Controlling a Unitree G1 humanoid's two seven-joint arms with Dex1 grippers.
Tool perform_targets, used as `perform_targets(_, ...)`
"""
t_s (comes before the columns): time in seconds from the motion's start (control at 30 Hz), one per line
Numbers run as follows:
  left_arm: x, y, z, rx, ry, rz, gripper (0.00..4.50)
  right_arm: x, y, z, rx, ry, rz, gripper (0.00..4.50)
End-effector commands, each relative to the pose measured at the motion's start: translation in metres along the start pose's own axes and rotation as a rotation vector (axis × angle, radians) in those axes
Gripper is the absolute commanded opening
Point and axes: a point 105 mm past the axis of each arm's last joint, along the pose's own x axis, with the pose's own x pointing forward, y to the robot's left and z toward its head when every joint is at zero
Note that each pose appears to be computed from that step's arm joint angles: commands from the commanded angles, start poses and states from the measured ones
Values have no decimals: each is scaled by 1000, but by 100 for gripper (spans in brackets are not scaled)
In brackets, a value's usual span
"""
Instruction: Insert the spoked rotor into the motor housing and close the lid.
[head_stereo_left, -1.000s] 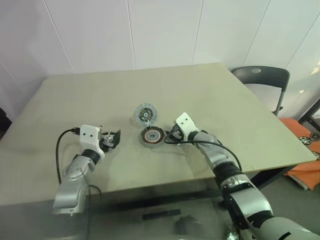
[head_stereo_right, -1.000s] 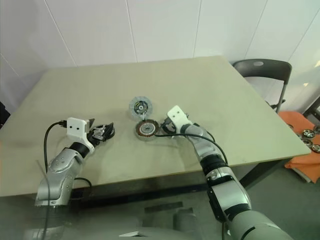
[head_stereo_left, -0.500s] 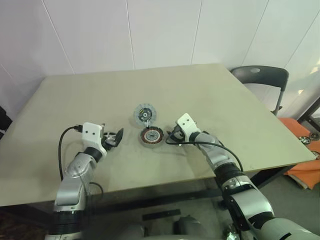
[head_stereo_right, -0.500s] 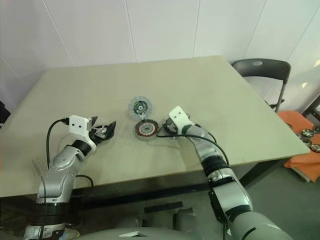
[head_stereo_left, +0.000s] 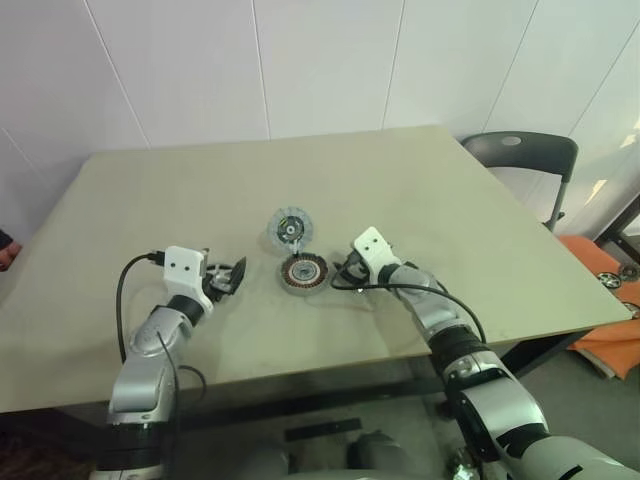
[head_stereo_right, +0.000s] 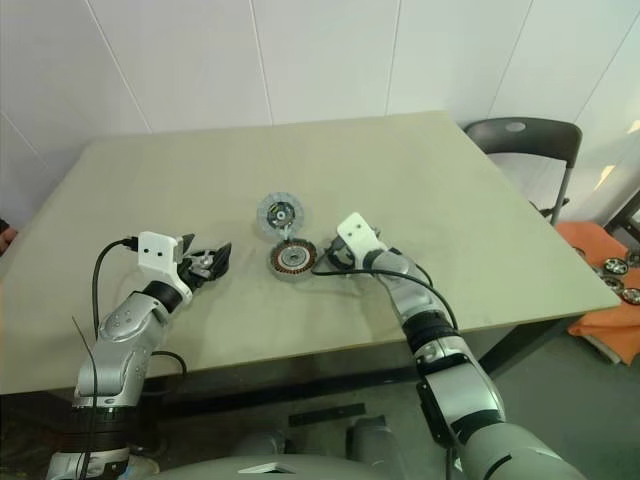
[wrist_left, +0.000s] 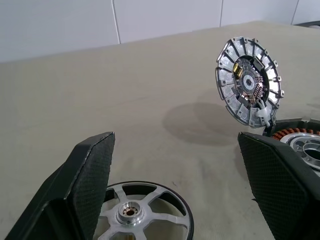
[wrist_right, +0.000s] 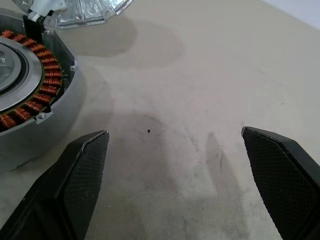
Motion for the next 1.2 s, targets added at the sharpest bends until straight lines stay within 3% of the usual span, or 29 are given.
perform_targets(0.03,-2,3,13,26,-50,14,418,2,-5,26,-37,-74,-14,444)
perform_targets(1.2,6,2,14,34,-50,3,418,1,-10,24,-40,-70,-52,444)
